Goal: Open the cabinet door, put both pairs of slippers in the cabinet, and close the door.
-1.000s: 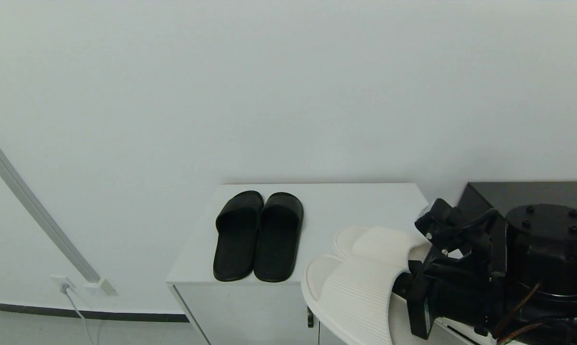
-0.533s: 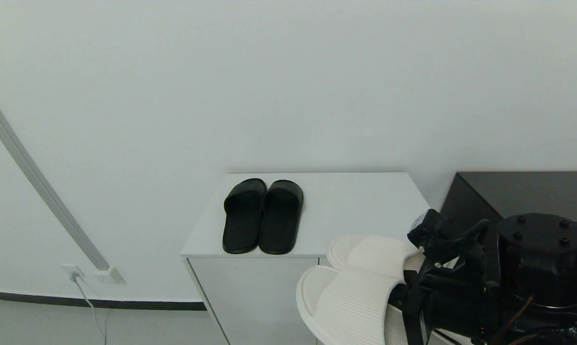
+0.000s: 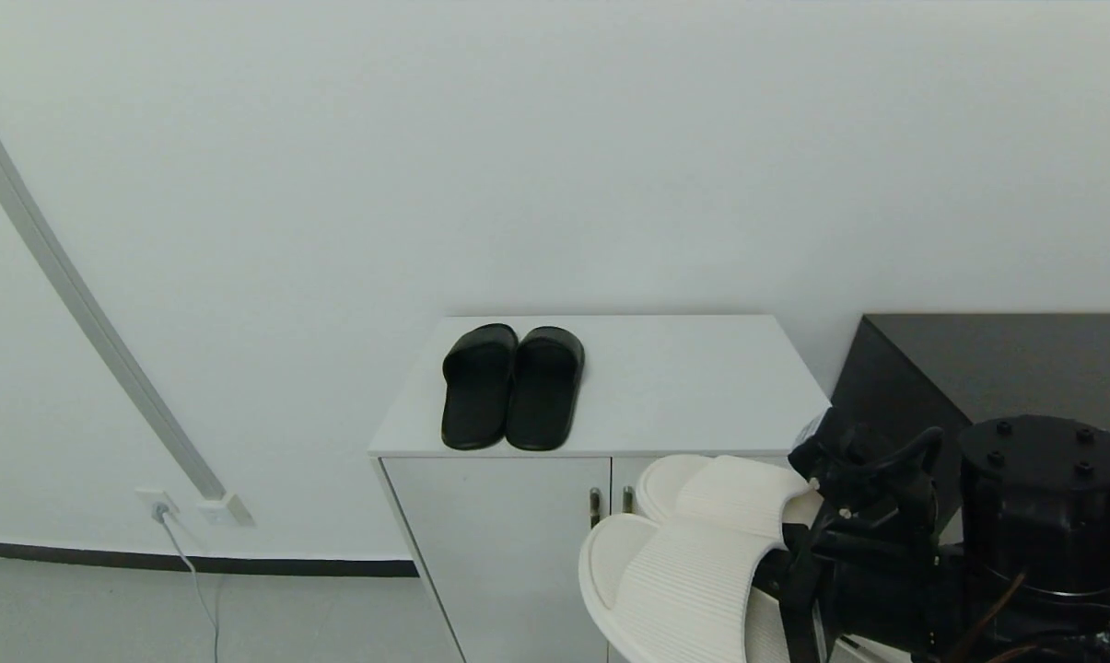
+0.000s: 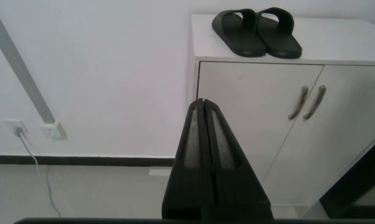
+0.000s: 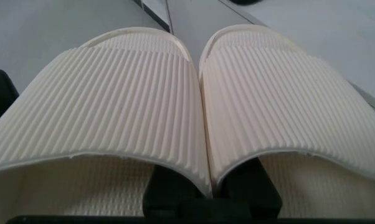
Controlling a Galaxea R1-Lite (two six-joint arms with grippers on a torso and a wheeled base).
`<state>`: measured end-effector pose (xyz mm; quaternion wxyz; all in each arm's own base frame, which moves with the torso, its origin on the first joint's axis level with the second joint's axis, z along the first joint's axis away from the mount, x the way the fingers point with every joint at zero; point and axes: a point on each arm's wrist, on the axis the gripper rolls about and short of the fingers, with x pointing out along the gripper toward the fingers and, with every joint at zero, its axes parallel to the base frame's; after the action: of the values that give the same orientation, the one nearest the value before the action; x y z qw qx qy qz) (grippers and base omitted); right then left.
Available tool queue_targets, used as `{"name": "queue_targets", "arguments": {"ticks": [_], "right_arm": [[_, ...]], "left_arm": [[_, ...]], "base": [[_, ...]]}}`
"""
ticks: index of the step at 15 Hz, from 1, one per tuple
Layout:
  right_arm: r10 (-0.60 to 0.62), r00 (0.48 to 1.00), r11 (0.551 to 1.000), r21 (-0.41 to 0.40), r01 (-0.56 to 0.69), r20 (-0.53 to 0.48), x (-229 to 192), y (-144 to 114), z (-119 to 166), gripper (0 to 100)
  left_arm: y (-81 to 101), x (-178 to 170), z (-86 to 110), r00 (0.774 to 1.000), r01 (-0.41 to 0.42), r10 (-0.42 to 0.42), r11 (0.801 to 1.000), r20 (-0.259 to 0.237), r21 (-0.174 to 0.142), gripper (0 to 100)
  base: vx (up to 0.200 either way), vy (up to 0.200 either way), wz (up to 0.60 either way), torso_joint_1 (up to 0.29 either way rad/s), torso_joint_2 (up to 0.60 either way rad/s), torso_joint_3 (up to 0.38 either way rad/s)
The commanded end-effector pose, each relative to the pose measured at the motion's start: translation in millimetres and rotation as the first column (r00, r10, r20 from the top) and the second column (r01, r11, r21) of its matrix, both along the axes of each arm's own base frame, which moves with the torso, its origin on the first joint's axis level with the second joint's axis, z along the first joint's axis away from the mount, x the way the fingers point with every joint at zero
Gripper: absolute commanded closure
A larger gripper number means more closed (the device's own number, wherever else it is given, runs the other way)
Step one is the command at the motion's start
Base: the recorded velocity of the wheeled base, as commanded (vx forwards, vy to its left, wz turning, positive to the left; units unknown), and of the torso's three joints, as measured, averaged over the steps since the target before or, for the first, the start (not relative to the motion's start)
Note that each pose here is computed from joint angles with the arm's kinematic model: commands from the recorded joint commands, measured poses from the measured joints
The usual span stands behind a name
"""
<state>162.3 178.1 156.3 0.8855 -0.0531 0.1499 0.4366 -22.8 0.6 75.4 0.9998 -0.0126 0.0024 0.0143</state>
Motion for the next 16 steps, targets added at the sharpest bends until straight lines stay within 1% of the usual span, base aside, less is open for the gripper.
{"name": "queue_targets", "arguments": {"ticks": [1,5,9,15,16], "right_arm": [[0.001,1.0,1.0,-0.005,-0.001,-0.005,-0.8,-0.6,-1.7,100],[0.01,1.0,1.0,-0.022,-0.01,0.015,-0.8,-0.5,-2.3,100],[0.016,1.0,0.999,-0.031,-0.016,0.002,-1.8,-1.0,-6.3,100],[0.03,0.999,0.999,-0.024,-0.03,0.011,-5.2,0.7,-5.3,100],[0.032,0.999,0.999,-0.023,-0.031,0.012,-5.6,0.7,-4.9,100]], "left_arm": [[0.0,0.1,-0.3,1.0,-0.001,0.001,1.0,-0.001,-0.001,100],[0.1,0.0,0.1,1.0,-0.004,0.004,1.0,0.0,0.001,100],[0.0,0.0,0.1,1.0,-0.001,0.001,1.0,0.0,0.001,100],[0.0,0.1,0.0,1.0,0.001,-0.001,1.0,-0.003,0.001,100],[-0.1,0.1,0.0,1.0,0.002,-0.002,1.0,-0.003,-0.001,0]], "base": [[0.0,0.0,0.0,0.0,0.0,0.0],[0.0,0.0,0.0,0.0,0.0,0.0],[0.0,0.0,0.0,-0.019,0.03,0.023],[0.0,0.0,0.0,-0.153,0.35,0.193],[0.0,0.0,0.0,-0.163,0.39,0.207]]}}
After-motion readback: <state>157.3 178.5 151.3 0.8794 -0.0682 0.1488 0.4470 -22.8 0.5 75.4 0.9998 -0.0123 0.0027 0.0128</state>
